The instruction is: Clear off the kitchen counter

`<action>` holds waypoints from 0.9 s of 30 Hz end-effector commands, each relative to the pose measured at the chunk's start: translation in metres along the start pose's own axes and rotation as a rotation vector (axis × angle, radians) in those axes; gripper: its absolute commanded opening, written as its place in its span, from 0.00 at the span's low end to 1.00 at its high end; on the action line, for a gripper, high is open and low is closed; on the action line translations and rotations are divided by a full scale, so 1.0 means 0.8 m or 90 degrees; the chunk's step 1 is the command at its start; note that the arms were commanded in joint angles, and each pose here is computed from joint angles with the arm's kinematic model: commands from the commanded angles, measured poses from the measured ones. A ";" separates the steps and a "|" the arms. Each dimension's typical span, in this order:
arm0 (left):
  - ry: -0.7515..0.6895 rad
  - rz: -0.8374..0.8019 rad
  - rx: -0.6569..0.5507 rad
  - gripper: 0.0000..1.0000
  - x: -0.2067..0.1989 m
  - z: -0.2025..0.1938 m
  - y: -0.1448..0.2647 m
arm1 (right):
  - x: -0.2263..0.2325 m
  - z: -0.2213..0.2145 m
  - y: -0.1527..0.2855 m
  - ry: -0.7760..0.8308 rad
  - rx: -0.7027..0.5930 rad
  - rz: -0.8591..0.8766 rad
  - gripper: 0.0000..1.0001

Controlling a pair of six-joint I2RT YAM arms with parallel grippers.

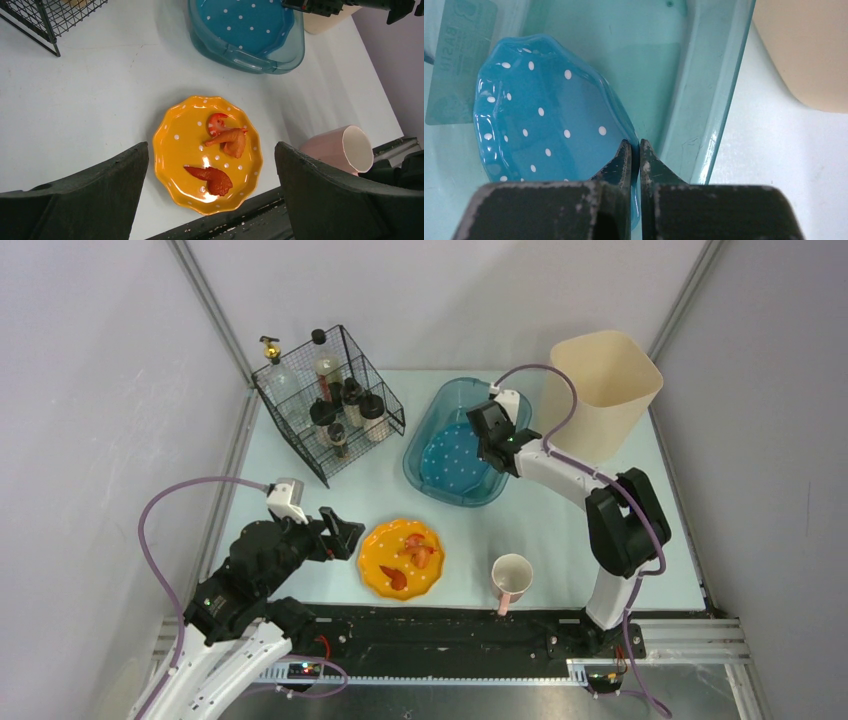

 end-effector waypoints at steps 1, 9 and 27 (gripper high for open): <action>0.000 -0.016 -0.005 1.00 -0.006 0.003 -0.003 | 0.002 0.010 0.006 -0.041 -0.008 0.017 0.00; 0.000 -0.015 -0.004 1.00 -0.006 0.002 -0.004 | -0.037 0.025 -0.033 -0.207 0.012 -0.014 0.00; 0.000 -0.012 0.000 1.00 -0.005 0.002 -0.005 | -0.046 0.072 -0.084 -0.323 -0.025 -0.102 0.00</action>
Point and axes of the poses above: each gripper's point midway between its finger pads, its own y axis back along the fingers, its own x axis along the line the jaws close on, z = x × y, the point moved 6 cm from there along y, back along the fingers, and after that the axes turned 5 degrees about y, right-handed, at the moved point
